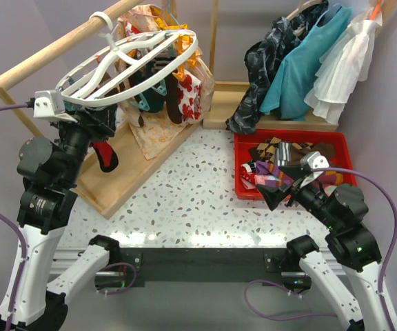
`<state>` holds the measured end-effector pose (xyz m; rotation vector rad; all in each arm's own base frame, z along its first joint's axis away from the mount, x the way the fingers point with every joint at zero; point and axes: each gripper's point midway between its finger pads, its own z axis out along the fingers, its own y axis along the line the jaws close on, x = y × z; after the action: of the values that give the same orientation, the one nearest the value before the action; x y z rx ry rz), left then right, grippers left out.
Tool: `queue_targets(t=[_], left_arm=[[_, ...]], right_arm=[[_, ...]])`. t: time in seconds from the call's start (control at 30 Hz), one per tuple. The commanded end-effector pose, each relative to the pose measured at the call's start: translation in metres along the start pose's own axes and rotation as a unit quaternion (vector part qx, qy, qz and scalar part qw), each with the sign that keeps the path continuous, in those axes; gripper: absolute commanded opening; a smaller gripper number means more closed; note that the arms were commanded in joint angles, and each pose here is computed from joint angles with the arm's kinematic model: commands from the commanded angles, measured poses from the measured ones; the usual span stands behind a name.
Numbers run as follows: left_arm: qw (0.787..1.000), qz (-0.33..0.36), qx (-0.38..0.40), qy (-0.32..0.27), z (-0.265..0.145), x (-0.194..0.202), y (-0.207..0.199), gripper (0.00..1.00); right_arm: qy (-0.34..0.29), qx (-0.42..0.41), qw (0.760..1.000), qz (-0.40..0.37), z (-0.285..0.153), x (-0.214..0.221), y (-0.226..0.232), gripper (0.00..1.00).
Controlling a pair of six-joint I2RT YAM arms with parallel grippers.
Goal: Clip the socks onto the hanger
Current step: Open the clamp at the hanger.
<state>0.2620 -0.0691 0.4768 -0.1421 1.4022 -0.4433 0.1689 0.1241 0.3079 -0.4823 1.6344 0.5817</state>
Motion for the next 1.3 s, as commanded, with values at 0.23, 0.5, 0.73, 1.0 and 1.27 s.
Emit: queue_targets(t=[0.23,0.5,0.73,1.0,1.27], left_arm=[[1.0,-0.019,-0.012,-0.021,-0.002,-0.005,0.004,0.43],[1.0,-0.014,-0.019,-0.018,-0.005,-0.004,0.007,0.63],[0.999,-0.003,-0.041,-0.003,-0.013,-0.01,0.013,0.69],[0.999,-0.001,-0.036,0.011,-0.026,-0.015,0.009,0.74],[0.998,-0.02,-0.035,0.042,-0.032,-0.013,0.004,0.77]], right_arm=[[0.007,-0.022,1.0,0.001,0.005,-0.004,0.006,0.99],[0.027,-0.056,0.998,0.014,0.013,0.004,0.016,0.99],[0.013,-0.099,0.994,0.052,0.03,-0.006,0.029,0.99],[-0.045,-0.168,0.981,0.088,0.067,-0.041,0.044,0.99],[-0.133,-0.173,0.976,0.022,0.12,-0.077,0.092,0.99]])
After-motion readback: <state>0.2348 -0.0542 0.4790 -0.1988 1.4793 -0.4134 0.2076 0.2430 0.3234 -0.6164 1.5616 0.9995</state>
